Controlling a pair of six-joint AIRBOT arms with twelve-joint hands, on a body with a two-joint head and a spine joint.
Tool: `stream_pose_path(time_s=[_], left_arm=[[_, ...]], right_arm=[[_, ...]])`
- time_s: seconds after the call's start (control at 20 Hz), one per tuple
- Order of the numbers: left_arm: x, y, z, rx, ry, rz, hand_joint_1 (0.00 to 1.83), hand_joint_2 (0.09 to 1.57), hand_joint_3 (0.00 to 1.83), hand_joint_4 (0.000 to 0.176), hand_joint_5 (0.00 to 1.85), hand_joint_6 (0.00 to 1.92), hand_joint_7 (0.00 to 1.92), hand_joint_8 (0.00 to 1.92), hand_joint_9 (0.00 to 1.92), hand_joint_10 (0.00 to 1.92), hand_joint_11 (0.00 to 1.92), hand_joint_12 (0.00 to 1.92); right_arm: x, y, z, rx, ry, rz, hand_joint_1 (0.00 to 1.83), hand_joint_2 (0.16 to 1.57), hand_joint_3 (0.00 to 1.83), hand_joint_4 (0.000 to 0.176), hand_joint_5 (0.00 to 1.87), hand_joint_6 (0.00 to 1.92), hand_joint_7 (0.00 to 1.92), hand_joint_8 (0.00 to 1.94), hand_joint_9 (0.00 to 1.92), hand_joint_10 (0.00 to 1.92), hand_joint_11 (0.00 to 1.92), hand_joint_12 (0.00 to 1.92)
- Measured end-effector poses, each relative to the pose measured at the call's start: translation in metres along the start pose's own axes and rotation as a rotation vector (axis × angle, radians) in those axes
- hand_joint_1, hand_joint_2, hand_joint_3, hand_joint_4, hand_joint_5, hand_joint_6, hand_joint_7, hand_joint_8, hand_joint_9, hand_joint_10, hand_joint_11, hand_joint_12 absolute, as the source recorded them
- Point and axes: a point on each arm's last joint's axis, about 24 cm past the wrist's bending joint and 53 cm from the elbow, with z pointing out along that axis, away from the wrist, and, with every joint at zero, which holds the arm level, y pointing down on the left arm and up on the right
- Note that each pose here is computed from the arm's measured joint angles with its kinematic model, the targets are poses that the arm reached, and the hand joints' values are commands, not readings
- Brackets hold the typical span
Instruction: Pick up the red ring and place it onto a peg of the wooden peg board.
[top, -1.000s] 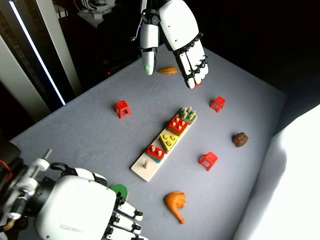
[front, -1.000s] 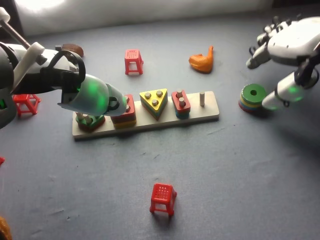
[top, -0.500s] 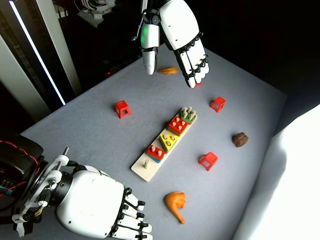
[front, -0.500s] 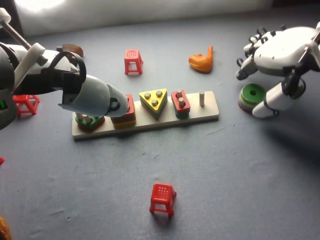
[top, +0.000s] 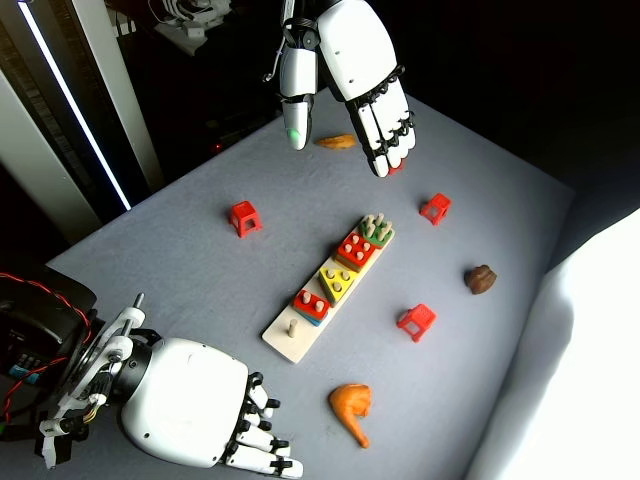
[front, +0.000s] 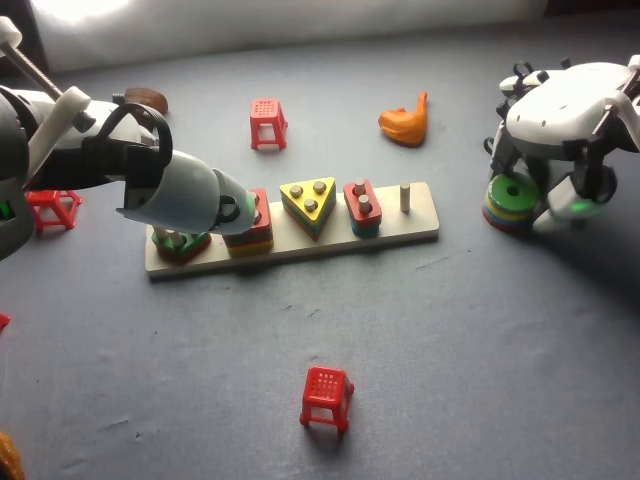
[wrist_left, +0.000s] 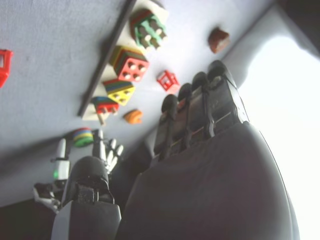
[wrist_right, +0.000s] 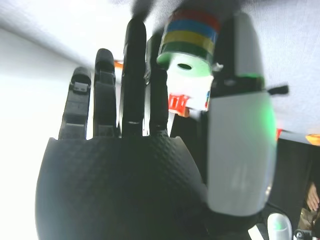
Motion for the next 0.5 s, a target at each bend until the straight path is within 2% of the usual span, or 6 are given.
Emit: stream_pose_path(time_s=[0.05,0.15,0.2,0.35,0.4,0.5], left_arm=[[0.0000,0.0001,0.0000,0.000,0.000,0.000,0.00,1.17,0.00,0.000,0.06,0.01,0.03,0.01,0.02,0.01,0.03,0.04],[0.0000,0.0000,0.0000,0.000,0.000,0.000,0.00,1.17,0.00,0.000,0.06,0.01,0.04,0.01,0.02,0.01,0.02,0.04],[0.0001,0.0002,0.0000,-0.001,0.000,0.000,0.00,1.17,0.00,0.000,0.04,0.00,0.02,0.00,0.00,0.00,0.00,0.04],[0.0002,-0.0002,0.0000,0.001,0.001,0.000,0.00,1.17,0.00,0.000,0.05,0.01,0.02,0.00,0.01,0.00,0.01,0.04],[0.0001,0.0000,0.0000,0.000,0.000,-0.002,0.00,1.17,0.00,0.000,0.05,0.01,0.03,0.01,0.02,0.00,0.01,0.05],[0.0000,0.0003,0.0000,-0.001,0.000,-0.005,0.00,1.17,0.00,0.000,0.06,0.01,0.04,0.01,0.02,0.01,0.02,0.05]], right_arm=[[-0.0009,-0.0004,0.0000,0.002,-0.003,-0.002,1.31,1.00,0.00,0.000,1.09,0.55,1.58,0.01,0.68,0.05,0.00,0.00],[-0.0016,-0.0008,0.0002,0.002,-0.003,-0.002,1.31,0.99,0.00,0.000,1.17,0.44,1.59,0.02,0.79,0.04,0.00,0.00],[0.0012,-0.0001,0.0001,-0.002,0.005,-0.001,1.31,1.00,0.00,0.000,1.12,0.55,1.58,0.02,0.76,0.02,0.00,0.00],[0.0009,-0.0003,0.0001,-0.001,0.004,-0.003,1.30,1.01,0.00,0.000,1.05,0.66,1.57,0.02,0.76,0.02,0.00,0.00],[0.0009,-0.0002,0.0001,-0.001,0.004,-0.003,1.18,0.94,0.00,0.000,0.90,0.30,1.26,0.00,0.71,0.01,0.00,0.00],[-0.0016,-0.0012,-0.0003,0.001,-0.002,-0.006,0.98,0.93,0.00,0.000,0.70,0.03,0.77,0.00,0.44,0.00,0.00,0.00]])
